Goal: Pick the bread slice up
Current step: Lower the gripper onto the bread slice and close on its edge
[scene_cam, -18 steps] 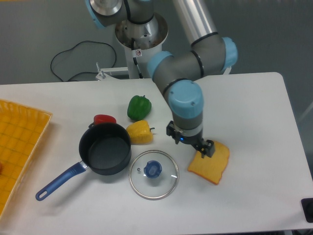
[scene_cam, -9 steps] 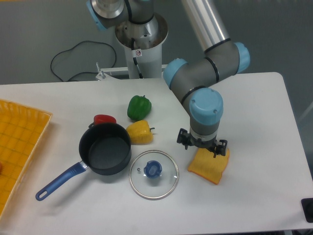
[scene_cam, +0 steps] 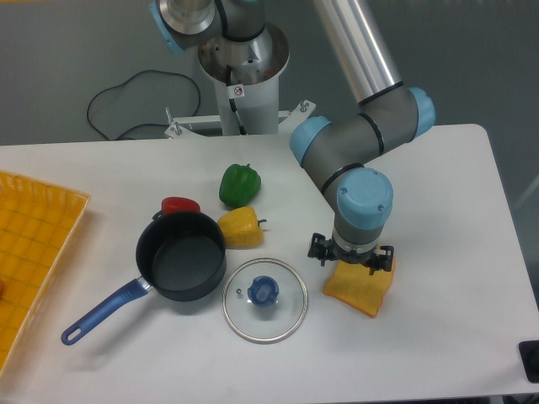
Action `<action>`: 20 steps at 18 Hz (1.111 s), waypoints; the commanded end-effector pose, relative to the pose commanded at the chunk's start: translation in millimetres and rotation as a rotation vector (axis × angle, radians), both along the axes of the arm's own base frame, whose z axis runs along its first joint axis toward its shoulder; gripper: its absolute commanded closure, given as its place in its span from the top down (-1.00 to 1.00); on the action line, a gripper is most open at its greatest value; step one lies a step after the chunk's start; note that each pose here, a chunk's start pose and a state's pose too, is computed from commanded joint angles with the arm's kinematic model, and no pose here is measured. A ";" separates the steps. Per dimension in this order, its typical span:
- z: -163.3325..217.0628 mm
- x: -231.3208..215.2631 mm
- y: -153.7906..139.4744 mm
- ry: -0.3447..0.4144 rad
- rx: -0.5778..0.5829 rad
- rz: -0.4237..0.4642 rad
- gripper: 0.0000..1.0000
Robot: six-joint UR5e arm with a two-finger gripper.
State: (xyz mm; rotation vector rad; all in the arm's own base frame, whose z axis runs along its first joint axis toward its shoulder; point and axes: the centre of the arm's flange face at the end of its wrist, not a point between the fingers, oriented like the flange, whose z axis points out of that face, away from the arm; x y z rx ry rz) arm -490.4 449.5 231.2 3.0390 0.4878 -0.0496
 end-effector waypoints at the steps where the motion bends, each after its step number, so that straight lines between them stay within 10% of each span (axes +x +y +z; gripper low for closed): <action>1: -0.3 -3.4 -3.1 0.004 -0.003 0.027 1.00; 20: -33.7 -14.0 1.9 0.021 -0.039 0.253 1.00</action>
